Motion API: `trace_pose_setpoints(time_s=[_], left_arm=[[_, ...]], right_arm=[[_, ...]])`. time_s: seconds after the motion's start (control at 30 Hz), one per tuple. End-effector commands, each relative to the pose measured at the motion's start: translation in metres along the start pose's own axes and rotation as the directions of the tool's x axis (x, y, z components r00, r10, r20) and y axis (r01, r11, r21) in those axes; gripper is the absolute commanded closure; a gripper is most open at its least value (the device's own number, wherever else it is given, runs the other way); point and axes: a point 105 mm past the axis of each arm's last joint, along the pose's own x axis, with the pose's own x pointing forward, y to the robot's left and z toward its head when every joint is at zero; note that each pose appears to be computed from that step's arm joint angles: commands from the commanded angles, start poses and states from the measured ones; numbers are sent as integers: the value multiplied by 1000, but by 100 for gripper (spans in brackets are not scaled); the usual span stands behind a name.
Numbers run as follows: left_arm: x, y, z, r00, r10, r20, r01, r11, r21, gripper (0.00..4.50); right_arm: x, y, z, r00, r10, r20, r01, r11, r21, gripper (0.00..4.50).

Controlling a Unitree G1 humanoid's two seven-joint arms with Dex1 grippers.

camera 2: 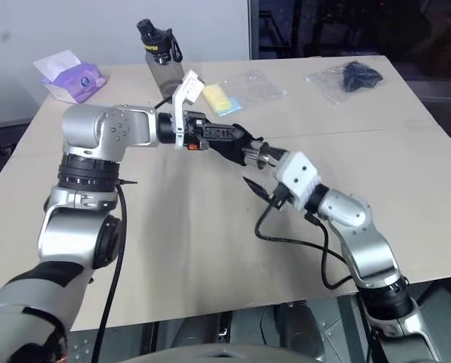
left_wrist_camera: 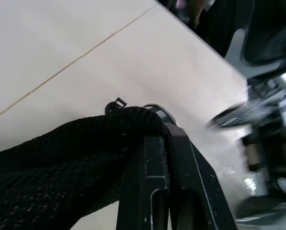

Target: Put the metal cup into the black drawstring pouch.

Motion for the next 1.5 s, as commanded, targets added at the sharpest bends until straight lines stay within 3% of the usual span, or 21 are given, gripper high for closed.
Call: trace_pose_setpoints(time_s=[0.03,0.3,0.6,0.77,0.83,0.87,0.9,0.93,1.2,1.4,1.5], left_arm=[[-4,-13,15,999,-29,46,27,999,38,450],[0,-21,9,998,-50,29,49,998,39,450],[0,-22,7,998,-53,27,52,998,35,450],[-3,-19,6,999,-39,29,38,999,33,450],[-4,-17,6,999,-26,31,25,999,29,450],[-5,-16,7,999,-20,32,19,999,28,450],[-6,-15,7,999,-16,33,15,1000,27,450],[-7,-14,7,999,-10,35,9,1000,24,450],[-11,-10,6,999,4,49,-4,1000,-1,450],[-10,-12,12,996,-1,91,4,1000,-31,450],[-10,-12,14,994,4,109,1,999,-46,450]], right_arm=[[-1,-2,-31,993,-24,-111,26,1000,11,71],[38,-17,-66,984,-109,-144,128,983,130,71],[74,-50,-73,957,-261,-122,283,933,224,71],[79,-50,-75,955,-277,-106,295,924,241,234],[76,-50,-75,953,-286,-101,302,926,228,340],[73,-52,-74,950,-298,-96,312,925,216,363],[71,-54,-72,947,-310,-90,322,925,203,431],[67,-59,-69,939,-334,-78,343,918,198,447],[29,-100,-30,874,-485,23,481,871,98,447],[12,-134,50,831,-510,223,522,853,6,447],[8,-141,77,812,-508,285,532,847,-6,447]])
